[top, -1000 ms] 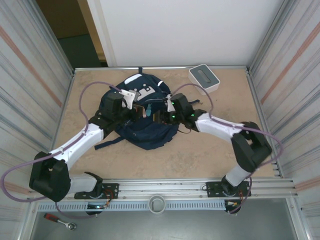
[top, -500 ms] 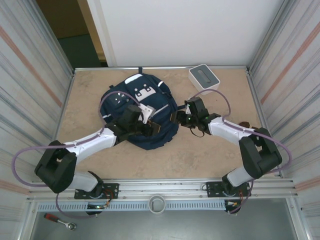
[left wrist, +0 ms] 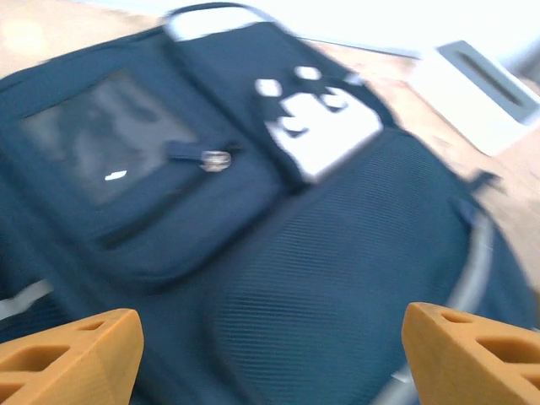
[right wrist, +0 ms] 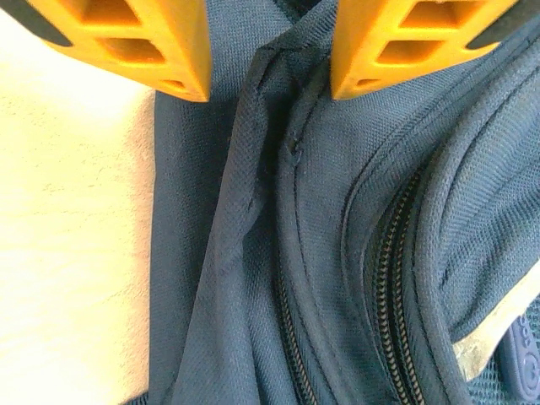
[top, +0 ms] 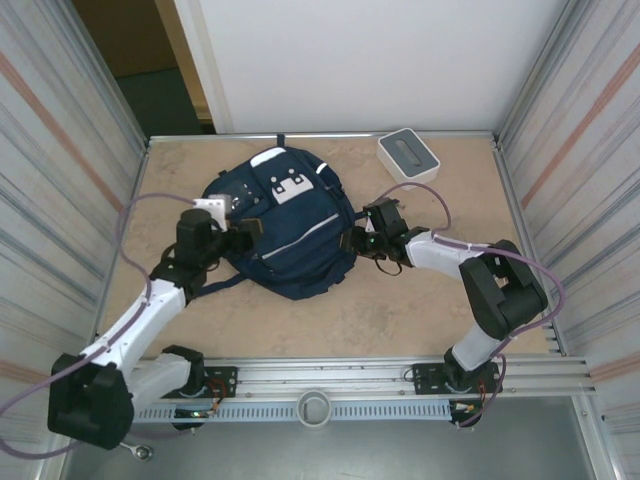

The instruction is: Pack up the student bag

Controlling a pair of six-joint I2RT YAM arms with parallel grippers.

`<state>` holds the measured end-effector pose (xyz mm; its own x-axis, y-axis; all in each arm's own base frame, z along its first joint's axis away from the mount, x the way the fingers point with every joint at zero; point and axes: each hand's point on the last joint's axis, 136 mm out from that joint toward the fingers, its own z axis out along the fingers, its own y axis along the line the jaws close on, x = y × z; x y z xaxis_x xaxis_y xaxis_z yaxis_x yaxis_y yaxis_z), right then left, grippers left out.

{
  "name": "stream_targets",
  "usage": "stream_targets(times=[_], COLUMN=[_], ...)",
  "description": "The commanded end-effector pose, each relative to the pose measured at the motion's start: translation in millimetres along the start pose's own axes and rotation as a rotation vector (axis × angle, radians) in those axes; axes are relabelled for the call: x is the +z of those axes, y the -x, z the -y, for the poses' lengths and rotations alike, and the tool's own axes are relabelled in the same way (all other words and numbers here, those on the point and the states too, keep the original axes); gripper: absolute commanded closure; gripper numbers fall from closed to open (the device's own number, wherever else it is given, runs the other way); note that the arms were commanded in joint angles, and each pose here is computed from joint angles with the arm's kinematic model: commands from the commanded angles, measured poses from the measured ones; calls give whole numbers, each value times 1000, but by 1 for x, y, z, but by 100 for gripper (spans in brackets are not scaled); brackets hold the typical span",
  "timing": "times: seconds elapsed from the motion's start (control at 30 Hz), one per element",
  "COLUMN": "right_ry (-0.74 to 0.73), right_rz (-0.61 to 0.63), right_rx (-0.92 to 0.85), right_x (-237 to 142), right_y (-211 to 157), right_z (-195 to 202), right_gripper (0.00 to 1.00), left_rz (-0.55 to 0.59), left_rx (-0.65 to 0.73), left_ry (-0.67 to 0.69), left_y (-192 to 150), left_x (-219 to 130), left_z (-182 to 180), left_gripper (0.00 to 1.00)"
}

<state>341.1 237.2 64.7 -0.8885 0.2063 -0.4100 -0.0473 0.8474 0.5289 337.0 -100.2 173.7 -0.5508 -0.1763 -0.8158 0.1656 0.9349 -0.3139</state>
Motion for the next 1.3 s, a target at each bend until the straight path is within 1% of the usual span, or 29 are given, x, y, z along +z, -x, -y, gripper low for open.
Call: stream_targets(times=[0.0, 0.1, 0.17, 0.3, 0.5, 0.6, 0.77, 0.87, 0.93, 1.03, 1.13, 1.2, 1.27], right_ry=[-65, -76, -84, -89, -79, -81, -61, -50, -60, -119, -182, -203, -215], right_rz=[33, 35, 46, 56, 57, 53, 39, 20, 20, 54, 113, 142, 156], right_rx=[-16, -20, -27, -26, -33, -32, -18, -33, -57, -97, -129, -151, -179], right_x=[3, 4, 4, 6, 14, 18, 25, 25, 20, 0, -32, -52, -67], right_y=[12, 17, 23, 33, 51, 64, 91, 109, 119, 129, 128, 116, 98], right_z=[12, 14, 14, 15, 11, 13, 16, 11, 7, 8, 14, 14, 11], right_gripper=[66, 71, 72, 75, 76, 77, 77, 76, 76, 73, 66, 61, 56], left_rz=[-55, -113, -162, -234, -269, -298, -340, -366, -375, -367, -321, -288, -279], left_rx=[-115, -119, -129, -141, -88, -65, -28, -6, 11, 7, 5, -2, -6], left_ry=[-45, -86, -115, -167, -233, -257, -312, -385, -412, -432, -377, -348, -339], left_y=[1, -2, -10, -29, -54, -77, -108, -123, -129, -127, -115, -107, -101], left_x=[13, 33, 46, 62, 59, 54, 41, 32, 27, 21, 20, 20, 22], left_z=[-6, -1, 2, 8, 38, 59, 94, 124, 137, 145, 137, 132, 131], left_gripper=[20, 21, 23, 31, 48, 52, 52, 49, 46, 43, 39, 37, 36])
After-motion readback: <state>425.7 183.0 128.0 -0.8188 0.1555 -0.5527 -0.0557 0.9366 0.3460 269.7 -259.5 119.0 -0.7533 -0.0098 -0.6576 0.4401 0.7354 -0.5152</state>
